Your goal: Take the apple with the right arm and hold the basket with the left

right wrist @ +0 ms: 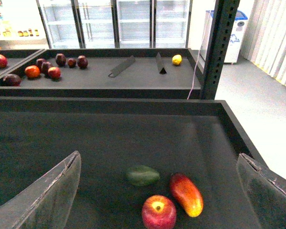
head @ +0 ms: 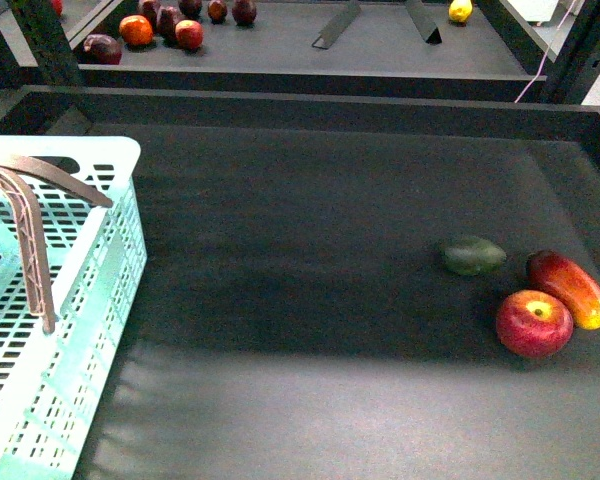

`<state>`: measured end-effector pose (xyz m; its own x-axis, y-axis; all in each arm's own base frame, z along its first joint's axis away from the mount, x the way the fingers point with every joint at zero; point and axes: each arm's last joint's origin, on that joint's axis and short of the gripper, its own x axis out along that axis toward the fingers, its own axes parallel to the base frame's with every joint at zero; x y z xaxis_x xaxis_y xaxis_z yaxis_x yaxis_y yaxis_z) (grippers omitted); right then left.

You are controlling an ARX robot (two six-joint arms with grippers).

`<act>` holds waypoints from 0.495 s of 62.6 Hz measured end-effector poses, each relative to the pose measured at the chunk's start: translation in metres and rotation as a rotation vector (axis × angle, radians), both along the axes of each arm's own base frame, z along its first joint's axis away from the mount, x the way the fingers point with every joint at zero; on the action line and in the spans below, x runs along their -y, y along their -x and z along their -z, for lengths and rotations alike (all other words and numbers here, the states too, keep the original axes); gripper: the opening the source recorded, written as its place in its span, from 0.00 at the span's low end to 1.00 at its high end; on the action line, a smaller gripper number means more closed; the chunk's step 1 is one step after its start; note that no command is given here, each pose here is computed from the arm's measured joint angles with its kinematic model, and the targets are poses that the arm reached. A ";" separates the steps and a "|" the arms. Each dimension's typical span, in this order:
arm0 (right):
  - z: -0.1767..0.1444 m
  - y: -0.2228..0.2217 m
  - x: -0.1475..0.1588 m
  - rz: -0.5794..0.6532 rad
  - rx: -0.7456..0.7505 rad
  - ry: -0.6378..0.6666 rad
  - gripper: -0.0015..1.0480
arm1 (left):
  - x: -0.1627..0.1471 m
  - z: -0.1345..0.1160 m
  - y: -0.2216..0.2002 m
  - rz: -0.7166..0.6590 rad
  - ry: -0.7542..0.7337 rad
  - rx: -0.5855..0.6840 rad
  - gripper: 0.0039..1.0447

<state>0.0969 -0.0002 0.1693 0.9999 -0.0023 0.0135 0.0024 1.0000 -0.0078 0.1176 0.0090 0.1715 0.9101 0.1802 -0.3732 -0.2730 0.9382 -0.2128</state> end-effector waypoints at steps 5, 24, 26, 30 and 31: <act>0.000 0.000 0.000 0.000 0.000 0.000 0.92 | -0.001 -0.012 -0.012 0.002 0.077 0.027 0.93; 0.000 0.000 0.000 0.000 0.000 0.000 0.92 | -0.031 -0.011 -0.098 -0.147 0.622 -0.039 0.93; 0.000 0.000 0.000 0.000 0.000 0.000 0.92 | -0.032 -0.008 -0.106 -0.175 0.667 -0.047 0.93; 0.000 0.000 0.000 0.000 0.000 0.000 0.92 | -0.035 -0.003 -0.124 -0.207 0.758 -0.059 0.93; 0.000 0.000 0.000 -0.001 0.000 0.000 0.92 | -0.035 -0.002 -0.129 -0.221 0.788 -0.059 0.93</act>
<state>0.0969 -0.0002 0.1693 0.9999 -0.0015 0.0135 0.0016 1.0000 -0.0074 0.2461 0.0442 0.1736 0.8592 0.0178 -0.5113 -0.4652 0.4429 -0.7664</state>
